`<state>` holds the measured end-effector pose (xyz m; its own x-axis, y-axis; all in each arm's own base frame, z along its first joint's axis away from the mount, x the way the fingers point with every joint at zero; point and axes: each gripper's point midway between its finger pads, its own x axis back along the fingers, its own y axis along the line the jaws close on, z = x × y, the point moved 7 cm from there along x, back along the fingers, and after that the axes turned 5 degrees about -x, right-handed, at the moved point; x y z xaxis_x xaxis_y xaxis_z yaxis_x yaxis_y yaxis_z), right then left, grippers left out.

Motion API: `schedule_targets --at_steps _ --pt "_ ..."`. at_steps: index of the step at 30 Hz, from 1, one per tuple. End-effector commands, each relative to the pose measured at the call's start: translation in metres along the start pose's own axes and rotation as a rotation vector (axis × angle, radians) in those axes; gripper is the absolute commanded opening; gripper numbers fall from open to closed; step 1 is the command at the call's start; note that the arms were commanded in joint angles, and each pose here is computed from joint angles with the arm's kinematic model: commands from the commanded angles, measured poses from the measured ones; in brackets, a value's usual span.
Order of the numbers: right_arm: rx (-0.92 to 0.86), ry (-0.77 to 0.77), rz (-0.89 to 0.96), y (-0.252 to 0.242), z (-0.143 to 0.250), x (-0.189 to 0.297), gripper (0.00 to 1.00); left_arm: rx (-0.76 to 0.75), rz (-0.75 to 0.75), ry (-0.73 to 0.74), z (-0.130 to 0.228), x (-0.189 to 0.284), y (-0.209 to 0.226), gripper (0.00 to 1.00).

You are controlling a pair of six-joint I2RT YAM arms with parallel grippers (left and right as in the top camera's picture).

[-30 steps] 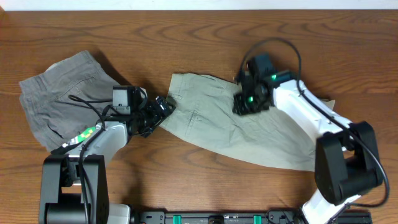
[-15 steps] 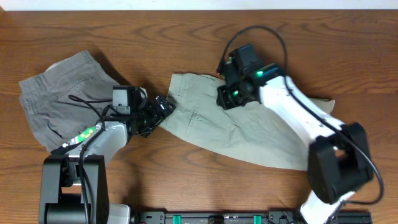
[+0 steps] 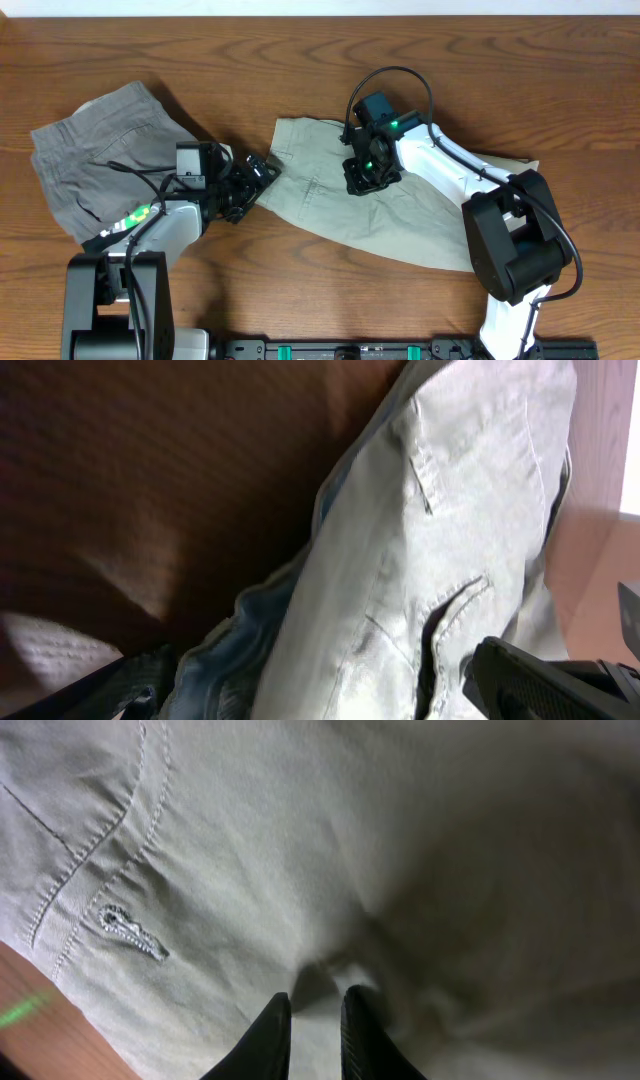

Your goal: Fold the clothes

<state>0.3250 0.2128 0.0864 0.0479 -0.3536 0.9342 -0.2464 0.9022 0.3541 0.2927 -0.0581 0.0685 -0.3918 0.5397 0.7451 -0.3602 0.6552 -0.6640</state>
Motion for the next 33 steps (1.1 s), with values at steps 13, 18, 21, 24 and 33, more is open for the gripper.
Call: schedule_targets --at_steps 13,18,21,24,33 --pt "0.015 0.029 0.011 -0.001 0.005 -0.003 0.17 0.323 -0.356 0.231 0.085 -0.014 0.095 0.98" --pt "0.014 0.030 0.012 -0.002 0.005 -0.003 0.17 0.383 -0.375 0.281 0.095 -0.010 0.096 0.98" --pt "0.015 0.031 0.012 -0.001 0.005 -0.003 0.17 0.397 -0.386 0.295 0.098 -0.008 0.097 0.98" --pt "0.015 0.031 0.012 -0.001 0.005 -0.003 0.17 0.375 -0.368 0.262 0.092 -0.011 0.096 0.99" --pt "0.013 0.034 0.013 -0.002 0.006 -0.003 0.17 0.255 -0.341 0.048 0.056 -0.021 0.091 0.98"
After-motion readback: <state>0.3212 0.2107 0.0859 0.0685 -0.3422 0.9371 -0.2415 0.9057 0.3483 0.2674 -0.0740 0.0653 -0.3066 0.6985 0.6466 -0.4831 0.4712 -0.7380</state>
